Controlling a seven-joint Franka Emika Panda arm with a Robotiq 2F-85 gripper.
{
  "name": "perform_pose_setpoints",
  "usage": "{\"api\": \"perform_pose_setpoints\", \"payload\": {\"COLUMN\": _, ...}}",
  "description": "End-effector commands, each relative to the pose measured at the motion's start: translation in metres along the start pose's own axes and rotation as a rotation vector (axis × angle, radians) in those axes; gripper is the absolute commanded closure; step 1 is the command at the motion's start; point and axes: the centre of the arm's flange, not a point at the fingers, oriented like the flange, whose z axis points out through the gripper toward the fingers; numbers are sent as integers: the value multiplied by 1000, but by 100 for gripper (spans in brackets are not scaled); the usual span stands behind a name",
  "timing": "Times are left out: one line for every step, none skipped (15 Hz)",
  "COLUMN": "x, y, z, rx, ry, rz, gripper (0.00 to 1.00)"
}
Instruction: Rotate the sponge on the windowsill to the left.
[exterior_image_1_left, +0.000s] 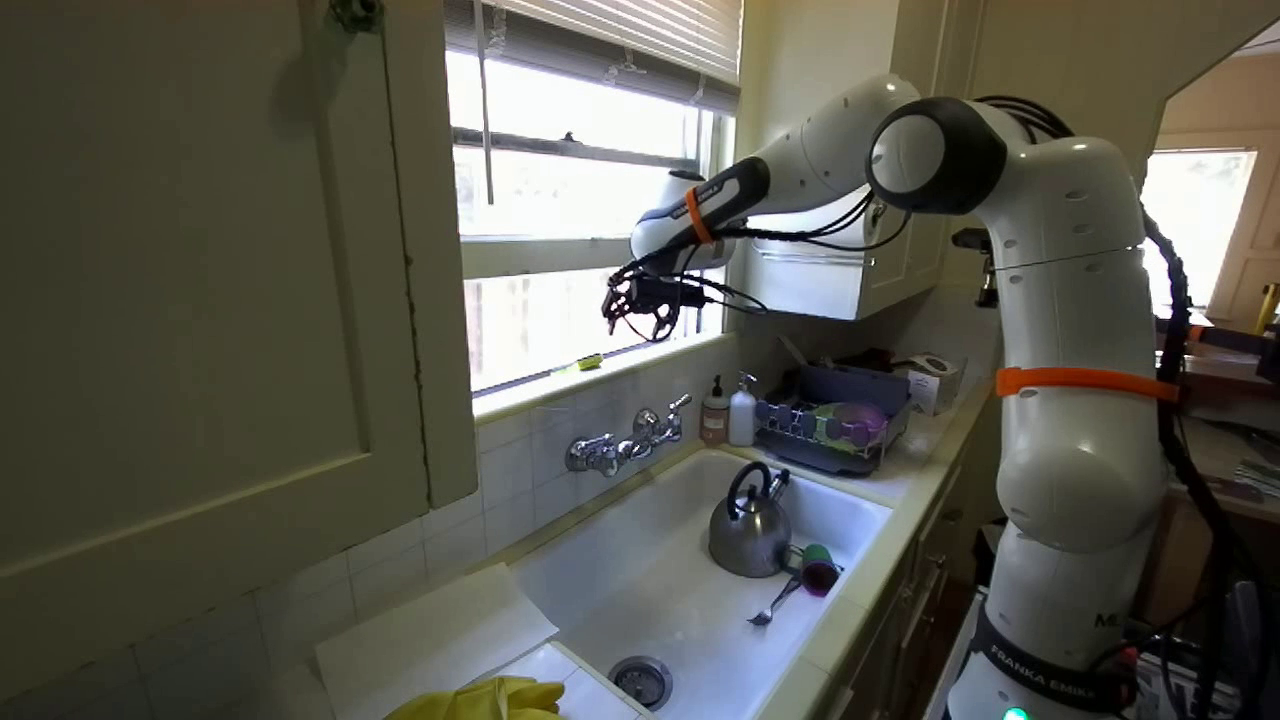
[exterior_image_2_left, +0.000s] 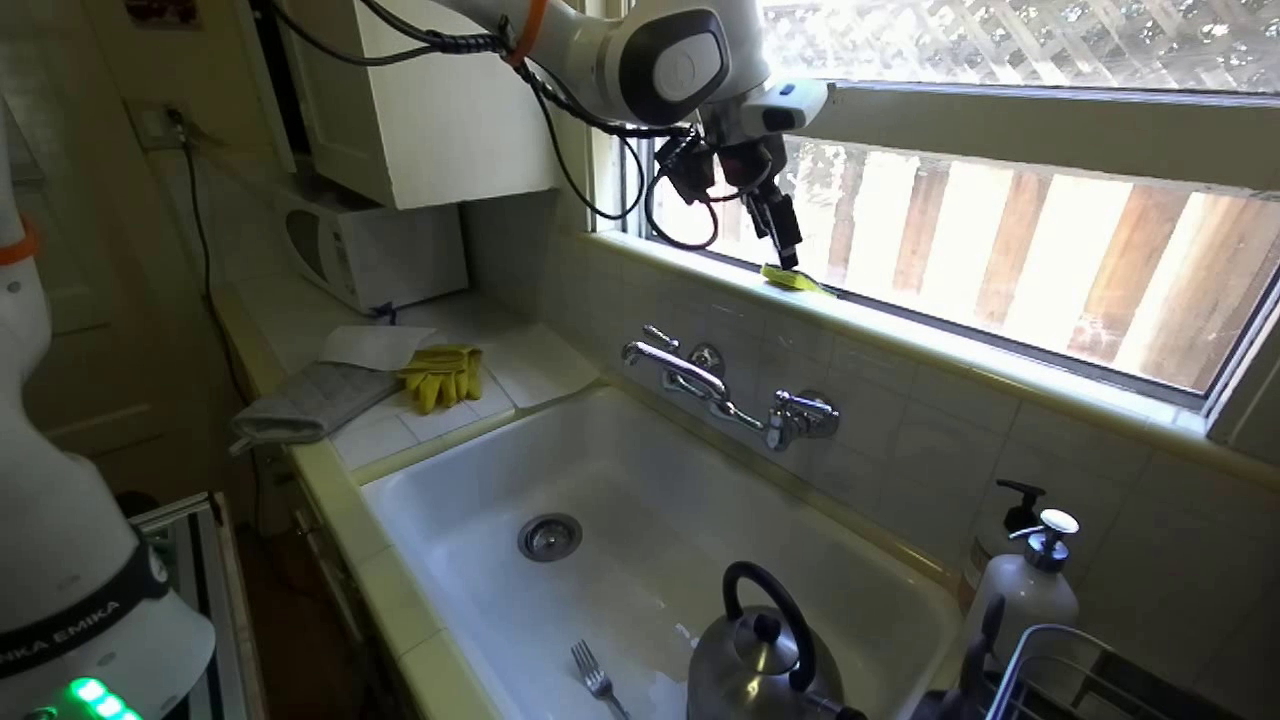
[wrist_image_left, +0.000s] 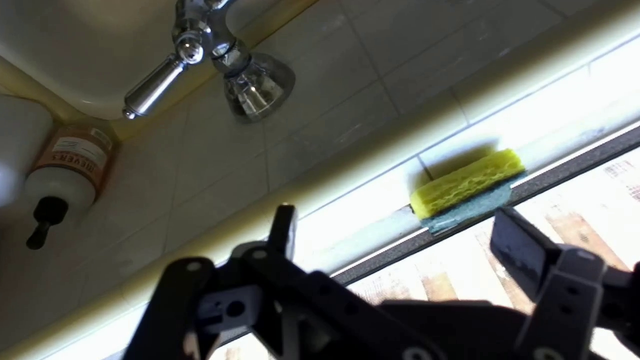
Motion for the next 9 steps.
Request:
{"api": "perform_pose_setpoints", "payload": {"x": 18, "y": -7, "z": 20, "rx": 23, "ry": -2, "rz": -1, "gripper": 0}}
{"api": "perform_pose_setpoints", "payload": {"x": 22, "y": -11, "z": 25, "rx": 31, "ry": -1, "rz": -9, "gripper": 0}}
{"api": "perform_pose_setpoints", "payload": {"x": 24, "y": -14, "z": 29, "rx": 31, "ry": -1, "rz": -10, "gripper": 0}}
{"api": "perform_pose_setpoints", "payload": {"x": 27, "y": -18, "z": 33, "rx": 35, "ry": 0, "rz": -17, "gripper": 0}}
{"api": "perform_pose_setpoints", "payload": {"x": 30, "y": -21, "z": 37, "rx": 37, "ry": 0, "rz": -21, "gripper": 0}}
{"api": "perform_pose_setpoints", "payload": {"x": 32, "y": -25, "z": 40, "rx": 42, "ry": 5, "rz": -24, "gripper": 0}}
{"api": "perform_pose_setpoints", "payload": {"x": 34, "y": -29, "z": 43, "rx": 46, "ry": 6, "rz": -27, "gripper": 0}}
{"api": "perform_pose_setpoints", "payload": {"x": 36, "y": -33, "z": 46, "rx": 48, "ry": 8, "rz": -31, "gripper": 0}}
{"api": "perform_pose_setpoints", "payload": {"x": 38, "y": -38, "z": 49, "rx": 53, "ry": 10, "rz": -34, "gripper": 0}}
